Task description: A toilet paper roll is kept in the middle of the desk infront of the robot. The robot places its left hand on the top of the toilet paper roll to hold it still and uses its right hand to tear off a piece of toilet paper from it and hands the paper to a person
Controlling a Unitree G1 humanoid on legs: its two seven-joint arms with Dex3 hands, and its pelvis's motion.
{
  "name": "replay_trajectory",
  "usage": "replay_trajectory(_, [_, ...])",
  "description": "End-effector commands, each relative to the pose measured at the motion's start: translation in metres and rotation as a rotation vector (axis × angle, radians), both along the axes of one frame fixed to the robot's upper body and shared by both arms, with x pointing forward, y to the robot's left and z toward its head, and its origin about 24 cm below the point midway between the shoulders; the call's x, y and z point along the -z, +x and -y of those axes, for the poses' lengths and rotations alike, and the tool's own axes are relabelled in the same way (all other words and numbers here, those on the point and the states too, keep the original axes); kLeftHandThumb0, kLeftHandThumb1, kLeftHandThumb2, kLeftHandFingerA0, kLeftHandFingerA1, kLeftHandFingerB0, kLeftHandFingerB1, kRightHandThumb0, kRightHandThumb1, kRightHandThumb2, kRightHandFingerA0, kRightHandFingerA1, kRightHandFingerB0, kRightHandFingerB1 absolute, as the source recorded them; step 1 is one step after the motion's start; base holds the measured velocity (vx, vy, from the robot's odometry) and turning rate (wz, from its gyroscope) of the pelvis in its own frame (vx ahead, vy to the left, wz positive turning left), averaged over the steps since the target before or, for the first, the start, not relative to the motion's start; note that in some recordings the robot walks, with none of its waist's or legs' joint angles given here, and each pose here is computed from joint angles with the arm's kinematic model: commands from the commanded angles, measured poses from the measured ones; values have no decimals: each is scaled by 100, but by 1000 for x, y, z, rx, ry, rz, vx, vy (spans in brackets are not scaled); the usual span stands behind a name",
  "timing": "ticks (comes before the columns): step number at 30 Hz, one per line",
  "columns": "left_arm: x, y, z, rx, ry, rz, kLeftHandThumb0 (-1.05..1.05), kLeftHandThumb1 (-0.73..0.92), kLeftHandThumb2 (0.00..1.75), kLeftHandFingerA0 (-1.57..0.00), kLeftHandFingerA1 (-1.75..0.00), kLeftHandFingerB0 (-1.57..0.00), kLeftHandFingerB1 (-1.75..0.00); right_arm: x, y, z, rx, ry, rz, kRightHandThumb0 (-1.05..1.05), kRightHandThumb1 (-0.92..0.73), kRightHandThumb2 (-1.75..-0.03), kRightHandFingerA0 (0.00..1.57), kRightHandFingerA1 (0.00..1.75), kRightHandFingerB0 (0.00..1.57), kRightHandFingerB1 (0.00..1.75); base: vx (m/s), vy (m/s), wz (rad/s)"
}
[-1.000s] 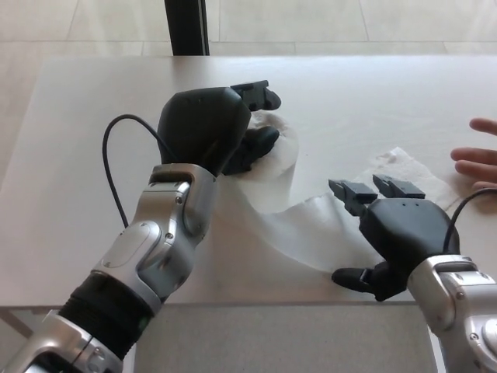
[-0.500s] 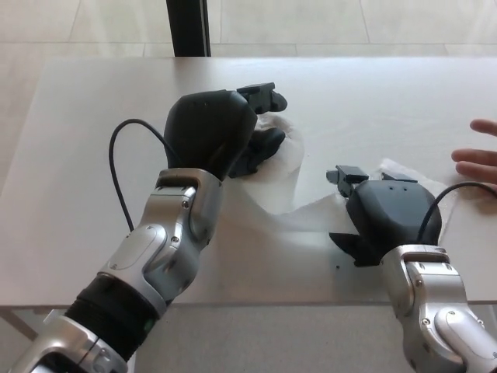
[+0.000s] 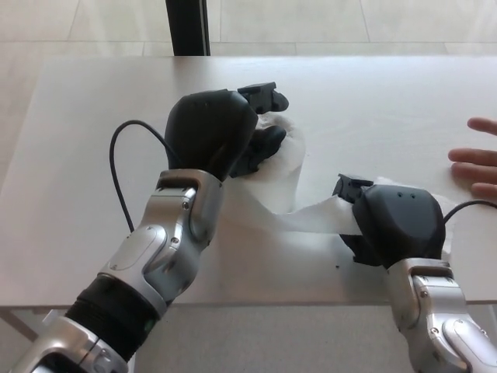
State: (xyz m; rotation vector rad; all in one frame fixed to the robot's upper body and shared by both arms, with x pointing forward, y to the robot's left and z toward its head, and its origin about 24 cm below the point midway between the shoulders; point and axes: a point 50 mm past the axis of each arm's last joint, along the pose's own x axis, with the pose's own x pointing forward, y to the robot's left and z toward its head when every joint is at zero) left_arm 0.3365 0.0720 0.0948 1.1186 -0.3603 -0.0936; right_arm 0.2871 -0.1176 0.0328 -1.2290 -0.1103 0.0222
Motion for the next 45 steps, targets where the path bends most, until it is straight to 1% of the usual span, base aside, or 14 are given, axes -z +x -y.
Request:
replay_trajectory(1, [32, -10, -7, 10, 40, -125, -50, 79, 63, -75, -60, -68, -50, -12, -9, 3, 7, 454, 154, -34, -83, -72, 91, 175, 73, 163, 0, 0, 0])
replay_trajectory(2, [33, -11, -8, 8, 37, -124, -50, 78, 64, -76, -59, -69, -50, -15, -8, 2, 31, 568, 156, -35, -82, -71, 90, 175, 74, 163, 0, 0, 0])
replay_trajectory(4, [34, -11, -8, 9, 43, -131, -50, 80, 64, -75, -59, -68, -50, -21, -7, -1, 83, 723, 175, -26, -53, -124, 94, 175, 77, 165, 0, 0, 0])
replay_trajectory(6, [35, -12, -9, 5, 50, -138, -50, 81, 64, -74, -59, -67, -50, -29, -5, -5, 108, 887, 194, -19, -46, -144, 97, 175, 82, 159, 0, 0, 0])
replay_trajectory(15, [37, -12, -11, -2, 70, -142, -50, 81, 64, -72, -59, -65, -49, -55, 2, -9, 206, 1439, 157, -20, -38, -148, 114, 175, 89, 163, 0, 0, 0])
replay_trajectory(16, [37, -13, -12, 1, 69, -137, -50, 81, 64, -74, -58, -65, -49, -62, 5, -6, 243, 1567, 141, -9, -63, -130, 121, 127, 124, 128, 0, 0, 0])
replay_trajectory(17, [37, -13, -12, 1, 66, -136, -49, 80, 64, -74, -59, -65, -49, -66, 6, -4, 253, 1619, 137, -31, -38, -151, 145, 173, 95, 144, 0, 0, 0])
replay_trajectory(19, [37, -13, -11, 2, 64, -135, -49, 80, 64, -74, -59, -65, -49, -68, 6, -3, 254, 1635, 139, -31, -38, -151, 145, 173, 95, 144, 0, 0, 0])
replay_trajectory(20, [37, -12, -13, -3, 58, -143, -49, 80, 64, -73, -58, -64, -49, -75, 7, -2, 284, 1736, 138, -18, -34, -159, 109, 175, 93, 158, 0, 0, 0])
replay_trajectory(21, [38, -12, -14, -6, 54, -142, -49, 80, 64, -74, -59, -64, -50, -80, 8, 1, 324, 1823, 136, -11, -63, -130, 117, 125, 115, 124, 0, 0, 0])
replay_trajectory(25, [39, -13, -14, -9, 54, -139, -48, 80, 64, -75, -59, -65, -50, -89, 9, 10, 355, 1904, 165, -7, -72, -133, 113, 124, 109, 122, 0, 0, 0])
replay_trajectory(26, [39, -13, -14, -8, 59, -138, -48, 80, 64, -75, -59, -65, -50, -92, 9, 14, 364, 1957, 180, -7, -72, -133, 113, 124, 109, 122, 0, 0, 0])
replay_trajectory(27, [39, -13, -15, -9, 56, -136, -48, 80, 64, -75, -61, -66, -51, -92, 9, 14, 369, 1979, 180, -14, -57, -141, 101, 175, 74, 175, 0, 0, 0])
replay_trajectory(45, [50, -20, -14, -16, 72, -153, -50, 82, 64, -74, -66, -68, -55, -128, 23, 36, 438, 2472, 257, -29, -81, -102, 106, 175, 82, 175, 0, 0, 0])
